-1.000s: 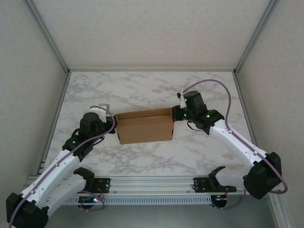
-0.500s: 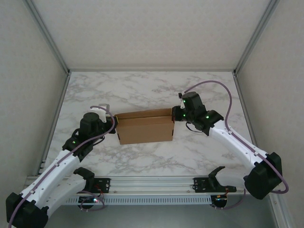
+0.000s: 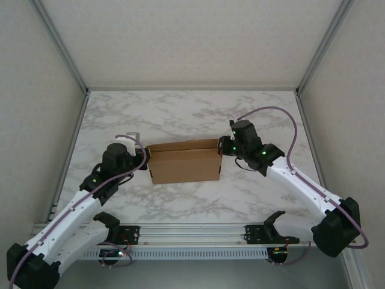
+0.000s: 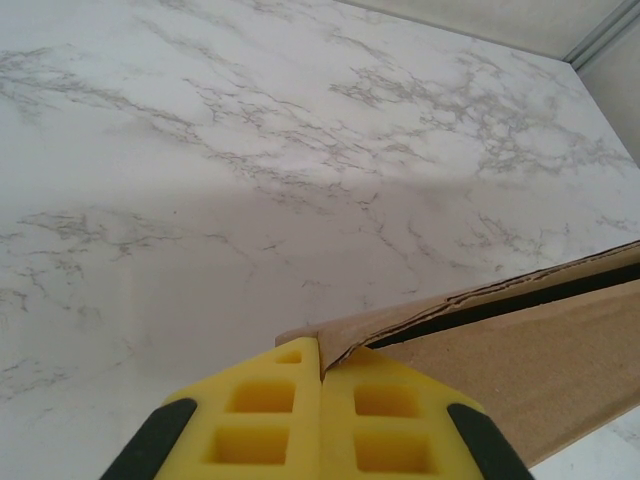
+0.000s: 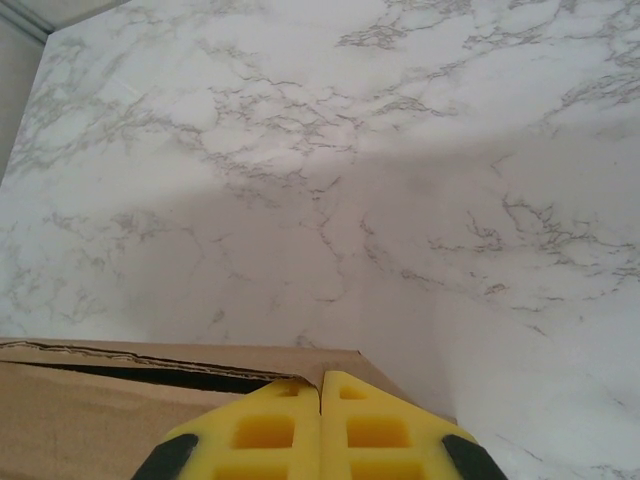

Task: Fold the paper box

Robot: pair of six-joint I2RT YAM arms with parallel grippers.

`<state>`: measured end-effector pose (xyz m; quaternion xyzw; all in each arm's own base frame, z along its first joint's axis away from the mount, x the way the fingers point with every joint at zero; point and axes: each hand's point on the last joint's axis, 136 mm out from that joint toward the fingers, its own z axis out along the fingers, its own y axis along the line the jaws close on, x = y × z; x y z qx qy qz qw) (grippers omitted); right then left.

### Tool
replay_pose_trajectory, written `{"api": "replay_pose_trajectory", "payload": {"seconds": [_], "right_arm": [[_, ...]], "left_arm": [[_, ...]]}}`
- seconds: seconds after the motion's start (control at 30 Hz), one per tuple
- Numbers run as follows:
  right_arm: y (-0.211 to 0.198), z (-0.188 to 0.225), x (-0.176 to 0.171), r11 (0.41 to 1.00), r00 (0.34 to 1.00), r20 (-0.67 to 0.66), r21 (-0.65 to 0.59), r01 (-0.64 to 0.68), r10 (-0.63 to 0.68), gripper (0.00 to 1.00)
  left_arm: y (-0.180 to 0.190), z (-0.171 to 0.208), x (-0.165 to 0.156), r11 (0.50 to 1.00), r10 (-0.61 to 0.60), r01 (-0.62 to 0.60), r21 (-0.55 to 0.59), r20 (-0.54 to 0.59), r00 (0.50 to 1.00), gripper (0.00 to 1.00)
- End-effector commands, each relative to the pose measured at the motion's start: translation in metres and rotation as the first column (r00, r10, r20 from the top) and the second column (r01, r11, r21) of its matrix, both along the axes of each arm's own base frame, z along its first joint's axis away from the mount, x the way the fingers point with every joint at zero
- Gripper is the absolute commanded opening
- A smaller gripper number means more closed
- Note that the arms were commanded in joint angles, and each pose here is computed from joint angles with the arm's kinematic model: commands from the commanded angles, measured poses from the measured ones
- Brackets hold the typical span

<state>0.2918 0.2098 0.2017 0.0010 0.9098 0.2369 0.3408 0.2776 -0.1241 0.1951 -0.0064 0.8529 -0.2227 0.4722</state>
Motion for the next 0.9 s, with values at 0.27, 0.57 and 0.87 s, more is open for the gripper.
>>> {"api": "replay_pose_trajectory", "payload": {"seconds": [0.27,0.57,0.87], "right_arm": [[-0.025,-0.048,-0.034,0.990,0.996,-0.089,-0.141,-0.005,-0.007,0.00],[-0.033,-0.066,-0.043,0.983,0.996,-0.090,-0.179,-0.027,0.011,0.00],[-0.032,-0.074,-0.056,0.979,0.998,-0.016,-0.198,-0.057,0.055,0.00]], "left_arm": [[0.009,-0.011,-0.008,0.999,0.039,-0.039,0.020,-0.023,0.999,0.00],[0.009,-0.015,-0.011,0.999,0.036,-0.036,0.025,-0.032,0.999,0.00],[0.010,-0.019,-0.014,0.998,0.050,-0.049,0.030,-0.027,0.998,0.00]]}}
